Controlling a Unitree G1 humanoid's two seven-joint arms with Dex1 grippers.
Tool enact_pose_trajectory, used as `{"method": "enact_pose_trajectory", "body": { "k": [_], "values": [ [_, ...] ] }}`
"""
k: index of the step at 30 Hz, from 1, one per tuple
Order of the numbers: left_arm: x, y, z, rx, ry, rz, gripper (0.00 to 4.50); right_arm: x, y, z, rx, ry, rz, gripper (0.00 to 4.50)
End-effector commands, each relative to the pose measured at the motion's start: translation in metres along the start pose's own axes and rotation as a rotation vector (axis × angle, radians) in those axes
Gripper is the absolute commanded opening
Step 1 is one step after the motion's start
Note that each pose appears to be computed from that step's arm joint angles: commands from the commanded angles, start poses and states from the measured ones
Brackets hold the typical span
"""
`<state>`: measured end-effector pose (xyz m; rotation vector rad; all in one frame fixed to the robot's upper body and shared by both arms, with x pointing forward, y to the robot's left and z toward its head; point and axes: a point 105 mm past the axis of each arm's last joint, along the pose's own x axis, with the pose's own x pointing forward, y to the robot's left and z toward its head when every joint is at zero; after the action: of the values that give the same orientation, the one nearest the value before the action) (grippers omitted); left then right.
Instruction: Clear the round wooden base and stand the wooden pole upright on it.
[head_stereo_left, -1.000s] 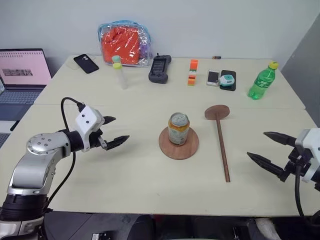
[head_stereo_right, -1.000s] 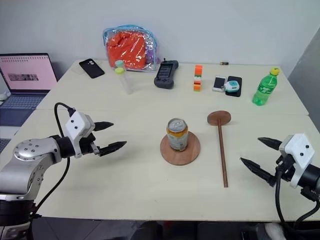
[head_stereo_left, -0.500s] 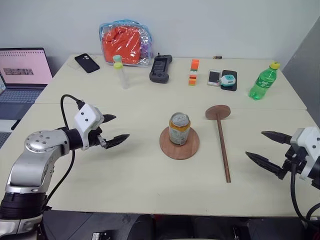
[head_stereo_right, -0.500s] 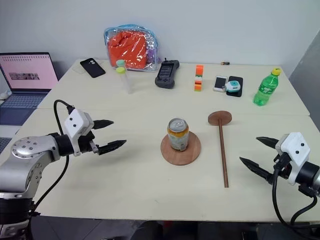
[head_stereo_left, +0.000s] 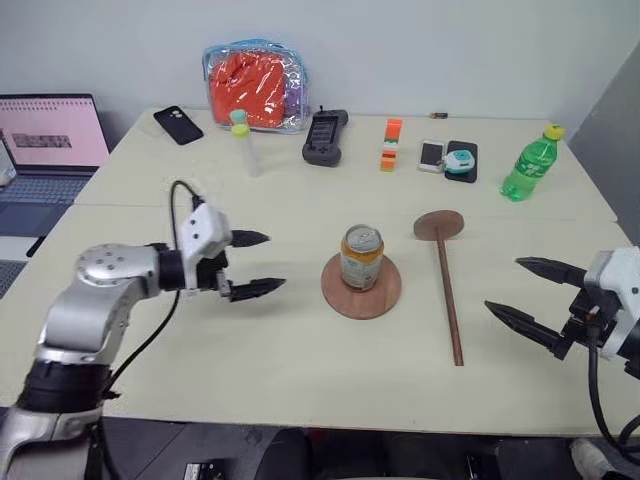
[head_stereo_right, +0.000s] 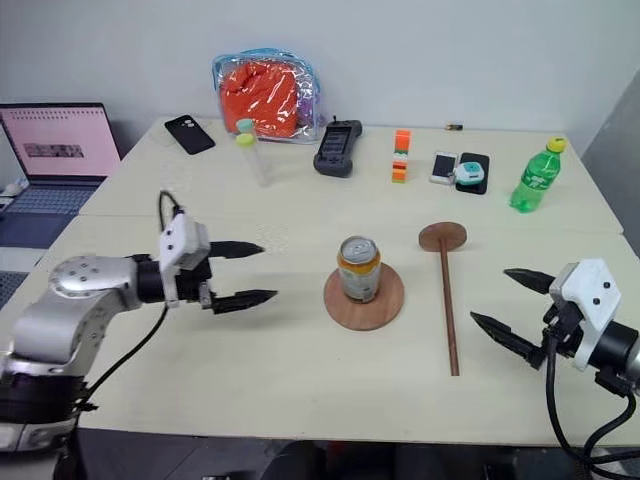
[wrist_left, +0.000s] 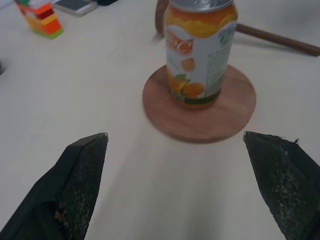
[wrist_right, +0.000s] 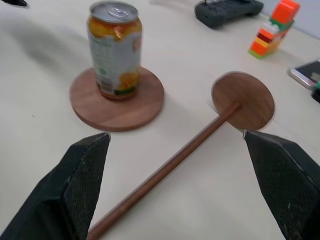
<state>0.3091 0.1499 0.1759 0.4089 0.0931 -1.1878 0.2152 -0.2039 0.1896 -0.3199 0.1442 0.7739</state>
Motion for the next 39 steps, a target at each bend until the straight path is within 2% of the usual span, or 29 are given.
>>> {"method": "enact_pose_trajectory", "body": {
  "k": [1,11,24,36,39],
  "values": [
    [0.031,0.0,0.007,0.032,-0.049,-0.092,4.5,0.004,0.023,0.02,0.005,-0.06,0.05,4.47],
    [0.069,0.005,-0.005,0.024,-0.085,-0.187,4.5,0.017,0.047,0.033,0.058,-0.115,0.06,4.47],
    [0.099,0.006,-0.012,-0.006,-0.118,-0.187,4.5,0.022,0.048,0.035,0.071,-0.127,0.06,4.47],
    [0.121,0.001,-0.005,-0.01,-0.155,-0.242,4.5,0.023,0.06,0.024,0.057,-0.051,0.145,4.47],
    [0.122,-0.001,-0.006,-0.006,-0.154,-0.254,4.08,0.023,0.061,0.023,0.054,-0.051,0.147,4.5]
  ]
}}
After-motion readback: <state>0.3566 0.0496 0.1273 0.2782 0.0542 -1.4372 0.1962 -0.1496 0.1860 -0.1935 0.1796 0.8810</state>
